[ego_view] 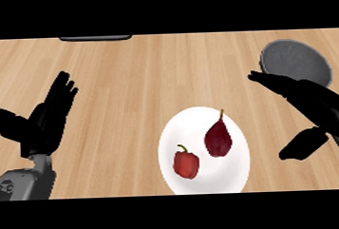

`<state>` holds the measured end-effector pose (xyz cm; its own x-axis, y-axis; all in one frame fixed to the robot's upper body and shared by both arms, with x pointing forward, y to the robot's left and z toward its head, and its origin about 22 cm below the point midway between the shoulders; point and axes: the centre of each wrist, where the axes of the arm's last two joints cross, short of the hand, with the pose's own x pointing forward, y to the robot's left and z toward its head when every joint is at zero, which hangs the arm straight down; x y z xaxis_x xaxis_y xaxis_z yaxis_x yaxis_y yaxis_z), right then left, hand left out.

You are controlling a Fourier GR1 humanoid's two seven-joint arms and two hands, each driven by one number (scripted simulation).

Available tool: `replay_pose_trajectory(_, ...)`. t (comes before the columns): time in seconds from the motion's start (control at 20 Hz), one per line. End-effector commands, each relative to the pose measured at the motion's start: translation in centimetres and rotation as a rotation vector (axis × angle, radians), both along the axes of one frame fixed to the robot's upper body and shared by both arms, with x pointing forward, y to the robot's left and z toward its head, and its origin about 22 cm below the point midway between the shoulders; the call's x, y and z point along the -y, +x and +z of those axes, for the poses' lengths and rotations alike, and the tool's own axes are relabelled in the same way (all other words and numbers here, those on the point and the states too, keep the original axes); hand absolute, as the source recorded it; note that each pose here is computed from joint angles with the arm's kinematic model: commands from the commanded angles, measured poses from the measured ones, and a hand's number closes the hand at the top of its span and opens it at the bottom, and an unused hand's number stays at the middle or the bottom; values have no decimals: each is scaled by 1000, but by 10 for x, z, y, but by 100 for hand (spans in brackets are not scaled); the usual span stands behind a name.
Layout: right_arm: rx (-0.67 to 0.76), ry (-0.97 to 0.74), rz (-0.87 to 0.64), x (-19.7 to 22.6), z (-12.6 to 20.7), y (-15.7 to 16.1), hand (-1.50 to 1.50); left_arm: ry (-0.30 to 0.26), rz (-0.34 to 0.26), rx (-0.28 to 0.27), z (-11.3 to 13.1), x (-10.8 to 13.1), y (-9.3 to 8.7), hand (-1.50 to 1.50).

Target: Pick the pear from the plate and place it in the pan

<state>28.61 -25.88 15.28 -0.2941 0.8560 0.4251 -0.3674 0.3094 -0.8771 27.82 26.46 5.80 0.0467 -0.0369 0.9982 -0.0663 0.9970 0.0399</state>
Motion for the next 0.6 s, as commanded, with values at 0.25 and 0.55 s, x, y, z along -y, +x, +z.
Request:
replay_pose_trajectory(0.25,-111,-175,84,-58,10,-12,-150,9,29,-5,11,-7,12,0)
replay_pose_trajectory(0.55,-57,-371,74,-57,11,-34,-150,-17,40,-13,-12,-16,-1,0)
